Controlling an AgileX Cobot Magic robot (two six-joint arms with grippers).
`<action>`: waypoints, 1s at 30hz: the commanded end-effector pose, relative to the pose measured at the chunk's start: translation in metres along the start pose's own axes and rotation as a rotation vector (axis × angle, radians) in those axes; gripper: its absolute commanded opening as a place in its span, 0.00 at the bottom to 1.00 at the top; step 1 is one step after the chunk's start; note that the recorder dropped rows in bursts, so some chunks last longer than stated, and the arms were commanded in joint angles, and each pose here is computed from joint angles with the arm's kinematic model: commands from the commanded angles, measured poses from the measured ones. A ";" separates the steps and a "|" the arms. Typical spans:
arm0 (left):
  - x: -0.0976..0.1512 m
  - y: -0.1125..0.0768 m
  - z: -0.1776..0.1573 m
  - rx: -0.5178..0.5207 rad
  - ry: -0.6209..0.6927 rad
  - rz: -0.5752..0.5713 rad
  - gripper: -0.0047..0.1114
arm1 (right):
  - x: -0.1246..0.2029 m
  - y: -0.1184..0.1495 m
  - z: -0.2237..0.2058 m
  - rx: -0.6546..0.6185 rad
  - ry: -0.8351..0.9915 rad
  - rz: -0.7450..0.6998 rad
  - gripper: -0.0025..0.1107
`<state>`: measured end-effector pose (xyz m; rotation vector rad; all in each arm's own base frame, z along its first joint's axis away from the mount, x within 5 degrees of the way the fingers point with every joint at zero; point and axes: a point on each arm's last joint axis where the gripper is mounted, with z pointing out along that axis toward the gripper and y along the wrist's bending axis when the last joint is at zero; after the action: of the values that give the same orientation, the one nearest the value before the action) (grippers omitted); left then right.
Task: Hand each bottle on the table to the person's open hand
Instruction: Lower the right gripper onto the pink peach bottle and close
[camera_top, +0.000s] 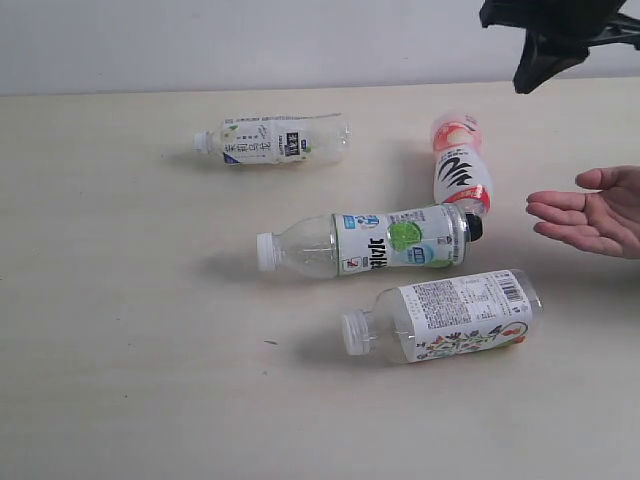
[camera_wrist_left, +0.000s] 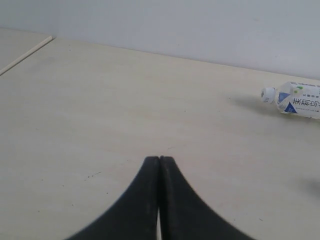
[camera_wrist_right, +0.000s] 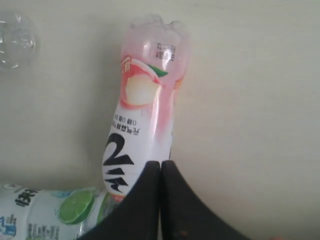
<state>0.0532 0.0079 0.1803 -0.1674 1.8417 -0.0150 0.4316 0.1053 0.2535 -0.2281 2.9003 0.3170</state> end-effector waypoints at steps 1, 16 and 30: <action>-0.001 0.000 0.000 0.007 -0.008 -0.002 0.04 | -0.007 0.023 0.030 -0.011 0.050 -0.064 0.02; -0.001 0.000 0.000 0.007 -0.008 -0.002 0.04 | -0.010 0.045 0.078 0.205 0.089 -0.093 0.60; -0.001 0.000 0.000 0.007 -0.008 -0.002 0.04 | -0.006 0.040 0.107 0.217 0.138 0.036 0.73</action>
<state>0.0532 0.0079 0.1803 -0.1674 1.8417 -0.0150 0.4488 0.1690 0.1632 -0.1872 3.0521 0.0063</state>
